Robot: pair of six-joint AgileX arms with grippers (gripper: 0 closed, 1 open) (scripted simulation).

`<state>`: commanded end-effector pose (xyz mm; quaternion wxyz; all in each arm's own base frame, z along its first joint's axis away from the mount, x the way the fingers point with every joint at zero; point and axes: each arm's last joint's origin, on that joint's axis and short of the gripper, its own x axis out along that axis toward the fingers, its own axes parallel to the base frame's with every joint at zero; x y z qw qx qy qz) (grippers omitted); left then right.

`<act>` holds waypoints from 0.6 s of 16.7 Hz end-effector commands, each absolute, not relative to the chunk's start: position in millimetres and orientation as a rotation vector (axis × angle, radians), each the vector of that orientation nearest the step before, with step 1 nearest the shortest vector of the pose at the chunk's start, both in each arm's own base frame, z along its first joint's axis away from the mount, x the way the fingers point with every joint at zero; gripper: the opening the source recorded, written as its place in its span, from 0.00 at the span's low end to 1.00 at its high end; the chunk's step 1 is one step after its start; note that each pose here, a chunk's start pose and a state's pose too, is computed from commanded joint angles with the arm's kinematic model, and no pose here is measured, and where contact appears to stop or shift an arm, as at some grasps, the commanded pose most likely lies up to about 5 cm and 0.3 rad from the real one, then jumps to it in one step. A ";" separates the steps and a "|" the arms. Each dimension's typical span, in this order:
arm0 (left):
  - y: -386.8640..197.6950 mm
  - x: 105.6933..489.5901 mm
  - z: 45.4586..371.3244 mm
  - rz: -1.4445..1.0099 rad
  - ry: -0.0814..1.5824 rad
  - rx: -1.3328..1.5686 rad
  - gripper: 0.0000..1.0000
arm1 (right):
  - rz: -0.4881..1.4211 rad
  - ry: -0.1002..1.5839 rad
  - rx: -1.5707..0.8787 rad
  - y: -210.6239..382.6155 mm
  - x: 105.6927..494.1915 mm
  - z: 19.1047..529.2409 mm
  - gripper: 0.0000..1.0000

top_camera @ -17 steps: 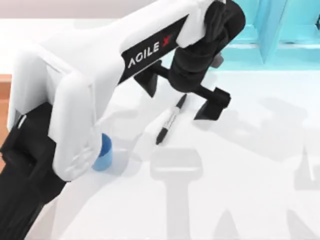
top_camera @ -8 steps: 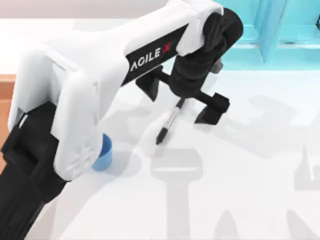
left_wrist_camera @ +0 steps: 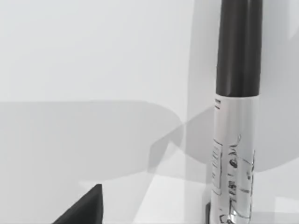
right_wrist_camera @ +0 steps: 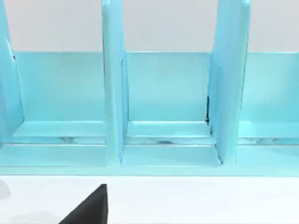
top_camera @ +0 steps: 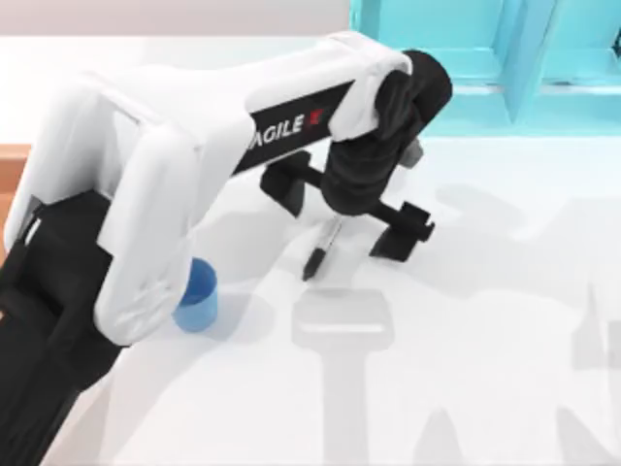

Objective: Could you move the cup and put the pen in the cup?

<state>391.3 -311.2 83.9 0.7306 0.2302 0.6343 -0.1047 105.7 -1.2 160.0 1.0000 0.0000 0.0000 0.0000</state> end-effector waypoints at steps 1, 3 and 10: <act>-310.9 391.4 82.4 -0.230 1.396 0.507 1.00 | 0.000 0.000 0.000 -1.2 105.7 160.0 1.00; -310.9 391.4 82.4 -0.230 1.396 0.507 1.00 | 0.000 0.000 0.000 -1.2 105.7 160.0 1.00; -310.9 391.4 82.4 -0.230 1.396 0.507 0.55 | 0.000 0.000 0.000 -1.2 105.7 160.0 1.00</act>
